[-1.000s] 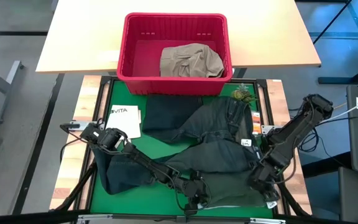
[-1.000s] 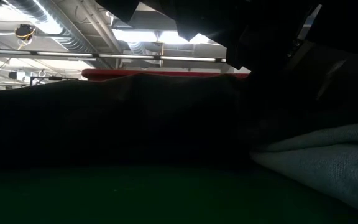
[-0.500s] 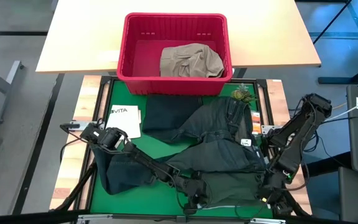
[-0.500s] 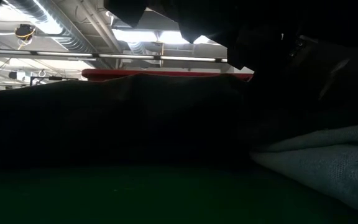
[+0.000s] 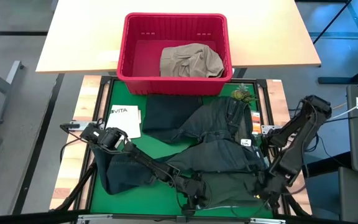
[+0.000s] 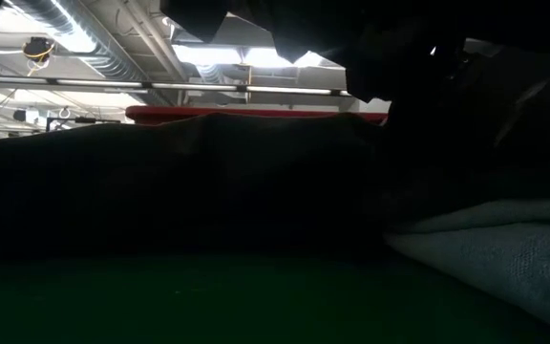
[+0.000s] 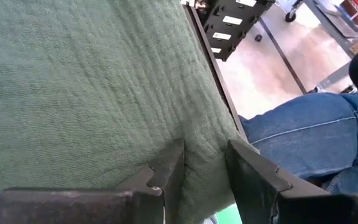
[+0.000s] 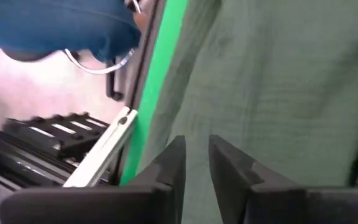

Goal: Fold Laundry from Bin
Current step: Adjust the green shirt, then fold the dark blue jeans

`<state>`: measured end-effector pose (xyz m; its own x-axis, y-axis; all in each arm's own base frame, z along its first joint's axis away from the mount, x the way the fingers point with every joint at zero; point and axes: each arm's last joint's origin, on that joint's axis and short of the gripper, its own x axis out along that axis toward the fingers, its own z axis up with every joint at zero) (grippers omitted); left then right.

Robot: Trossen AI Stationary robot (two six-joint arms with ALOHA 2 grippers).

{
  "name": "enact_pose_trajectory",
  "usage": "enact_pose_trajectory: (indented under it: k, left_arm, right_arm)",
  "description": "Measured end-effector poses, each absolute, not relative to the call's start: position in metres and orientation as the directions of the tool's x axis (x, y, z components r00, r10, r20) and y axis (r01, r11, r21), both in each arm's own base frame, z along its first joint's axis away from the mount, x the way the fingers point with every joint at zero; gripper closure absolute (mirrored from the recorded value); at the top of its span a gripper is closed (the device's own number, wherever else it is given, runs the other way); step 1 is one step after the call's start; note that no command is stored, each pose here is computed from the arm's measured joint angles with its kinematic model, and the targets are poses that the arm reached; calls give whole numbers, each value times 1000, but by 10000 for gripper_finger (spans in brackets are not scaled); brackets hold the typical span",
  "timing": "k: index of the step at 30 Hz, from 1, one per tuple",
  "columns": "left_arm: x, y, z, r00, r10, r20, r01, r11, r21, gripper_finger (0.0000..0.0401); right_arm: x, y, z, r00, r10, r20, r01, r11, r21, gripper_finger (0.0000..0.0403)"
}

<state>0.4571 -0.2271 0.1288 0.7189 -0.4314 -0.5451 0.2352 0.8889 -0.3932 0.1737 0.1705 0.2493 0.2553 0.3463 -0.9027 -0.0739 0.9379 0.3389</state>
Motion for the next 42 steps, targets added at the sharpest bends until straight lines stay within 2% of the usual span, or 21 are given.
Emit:
enact_pose_trajectory:
  k: [7, 14, 18, 24, 28, 33, 38, 42]
  left_arm:
    - [457, -227, 129, 718, -433, -545, 237, 888, -394, 284]
    - [457, -228, 129, 717, -434, -545, 238, 888, -394, 284]
    - [457, -228, 129, 717, -435, -545, 238, 888, -394, 284]
    - [454, -229, 144, 720, -452, -527, 259, 879, -401, 284]
    - [452, -229, 165, 740, -464, -487, 279, 870, -405, 284]
    - [449, -222, 185, 749, -454, -483, 273, 875, -399, 284]
    - [445, -207, 206, 746, -421, -517, 268, 899, -346, 284]
    - [444, -193, 221, 762, -381, -524, 261, 921, -289, 284]
  right_arm:
    - [175, 193, 220, 77, 343, -936, -90, 938, 336, 359]
    - [171, 214, 213, -44, 479, -877, -148, 865, 480, 374]
    - [170, 214, 219, -56, 531, -845, -145, 834, 533, 382]
    - [168, 210, 247, -4, 550, -835, -163, 823, 544, 398]
    - [165, 202, 271, 81, 477, -875, -181, 870, 458, 400]
    - [161, 187, 290, 182, 257, -949, -150, 961, 231, 391]
    - [159, 179, 293, 233, 124, -964, -123, 988, 98, 389]
    - [159, 175, 292, 217, 91, -972, -105, 992, 70, 385]
